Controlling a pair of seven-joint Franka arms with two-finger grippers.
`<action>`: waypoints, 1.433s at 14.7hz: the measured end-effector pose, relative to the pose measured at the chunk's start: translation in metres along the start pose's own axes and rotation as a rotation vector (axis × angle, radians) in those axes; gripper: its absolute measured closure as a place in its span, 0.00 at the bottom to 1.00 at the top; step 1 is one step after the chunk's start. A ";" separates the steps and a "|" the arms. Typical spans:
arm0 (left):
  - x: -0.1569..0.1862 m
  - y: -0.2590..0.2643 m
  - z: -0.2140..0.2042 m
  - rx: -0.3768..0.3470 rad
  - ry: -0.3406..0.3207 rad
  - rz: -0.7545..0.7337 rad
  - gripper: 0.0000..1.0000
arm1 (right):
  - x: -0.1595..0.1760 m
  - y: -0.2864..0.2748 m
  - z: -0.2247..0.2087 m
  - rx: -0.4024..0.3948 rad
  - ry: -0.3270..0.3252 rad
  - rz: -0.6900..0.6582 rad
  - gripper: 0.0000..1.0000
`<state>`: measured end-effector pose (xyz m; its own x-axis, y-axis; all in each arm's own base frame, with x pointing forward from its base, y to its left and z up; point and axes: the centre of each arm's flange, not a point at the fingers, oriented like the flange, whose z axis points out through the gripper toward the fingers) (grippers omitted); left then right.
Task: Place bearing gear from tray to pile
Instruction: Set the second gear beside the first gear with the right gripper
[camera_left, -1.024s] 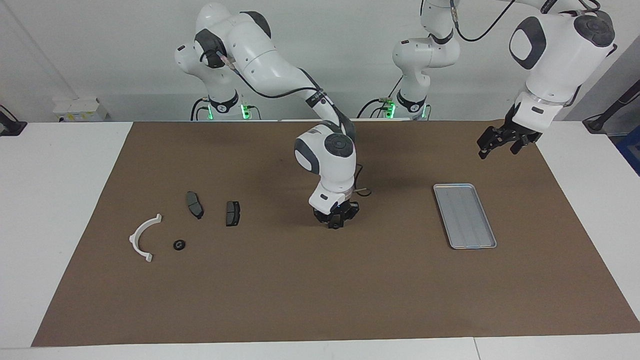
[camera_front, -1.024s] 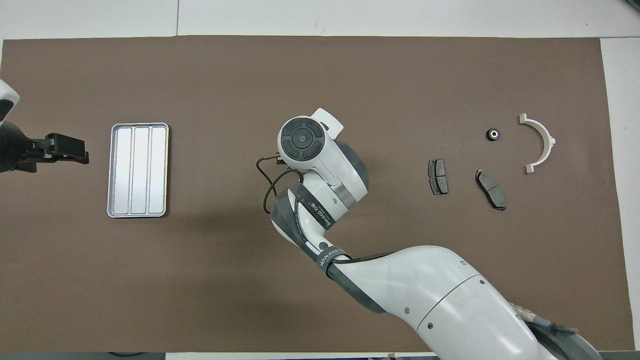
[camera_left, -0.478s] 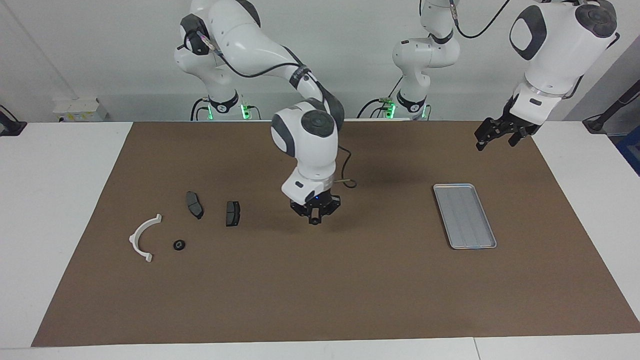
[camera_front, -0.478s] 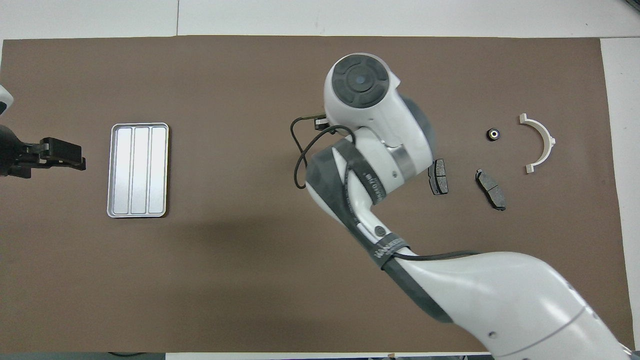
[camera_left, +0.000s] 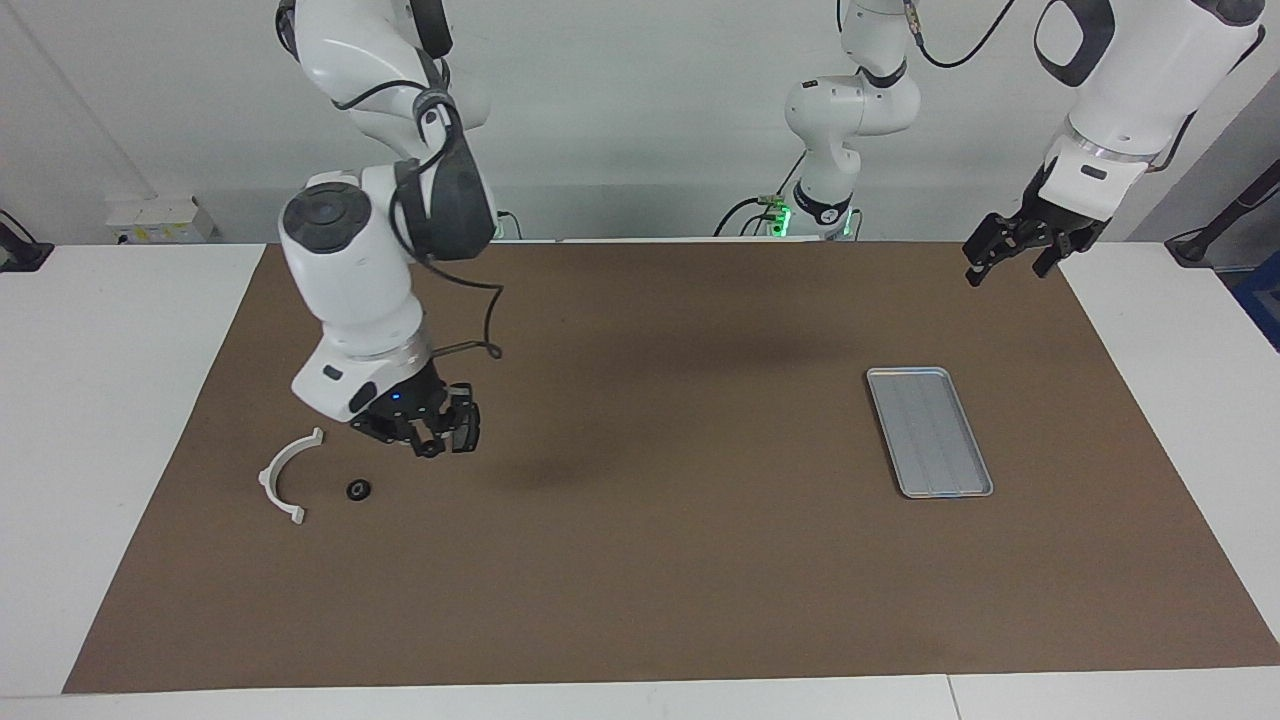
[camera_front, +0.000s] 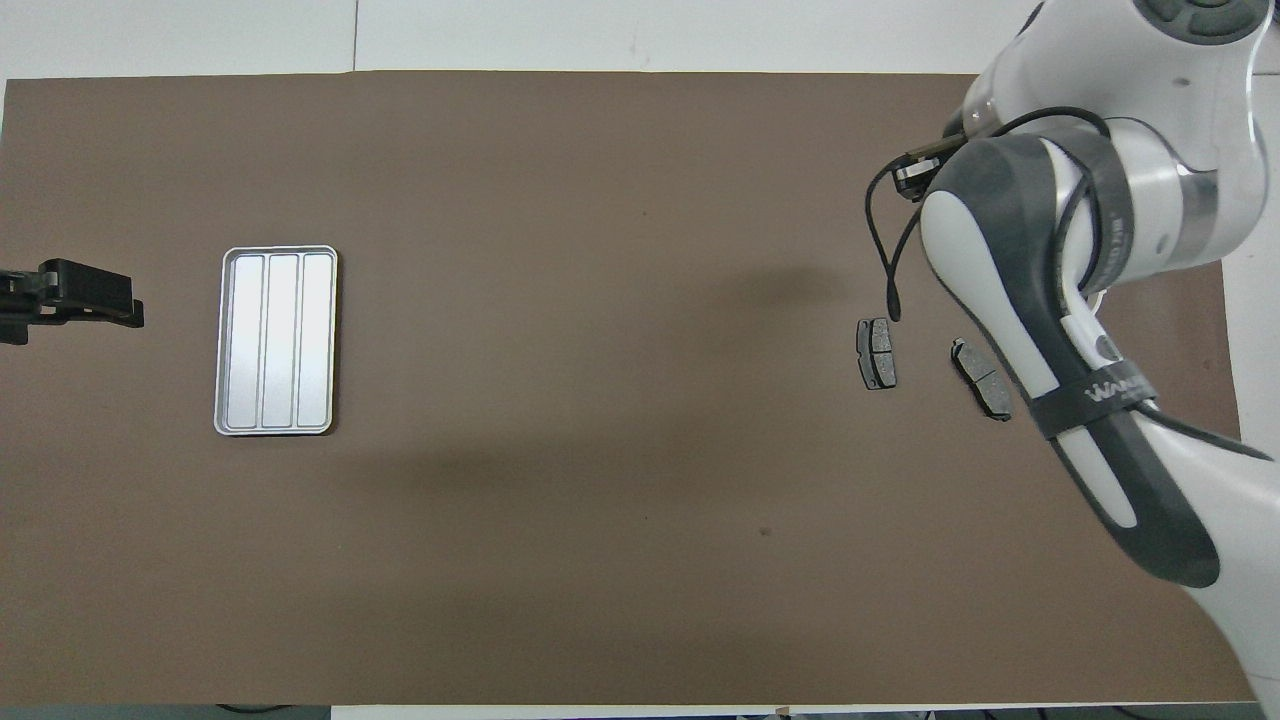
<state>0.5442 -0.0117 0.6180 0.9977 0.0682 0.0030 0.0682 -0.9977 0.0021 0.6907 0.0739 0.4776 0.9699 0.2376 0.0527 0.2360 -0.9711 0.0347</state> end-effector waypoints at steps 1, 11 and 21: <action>0.000 0.000 0.000 0.000 -0.002 0.000 0.00 | -0.006 0.020 0.009 0.006 -0.018 -0.013 0.76; 0.000 0.000 0.003 0.001 -0.009 0.000 0.00 | -0.052 0.033 0.134 0.022 -0.012 -0.050 0.76; 0.000 0.003 0.003 0.001 -0.011 0.004 0.00 | -0.067 0.010 0.170 0.022 0.007 -0.029 0.76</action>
<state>0.5443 -0.0142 0.6151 0.9979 0.0637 -0.0081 0.0637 -0.9980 0.0011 0.6384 0.0447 0.3044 0.9623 0.2655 0.0590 0.2651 -0.9641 0.0148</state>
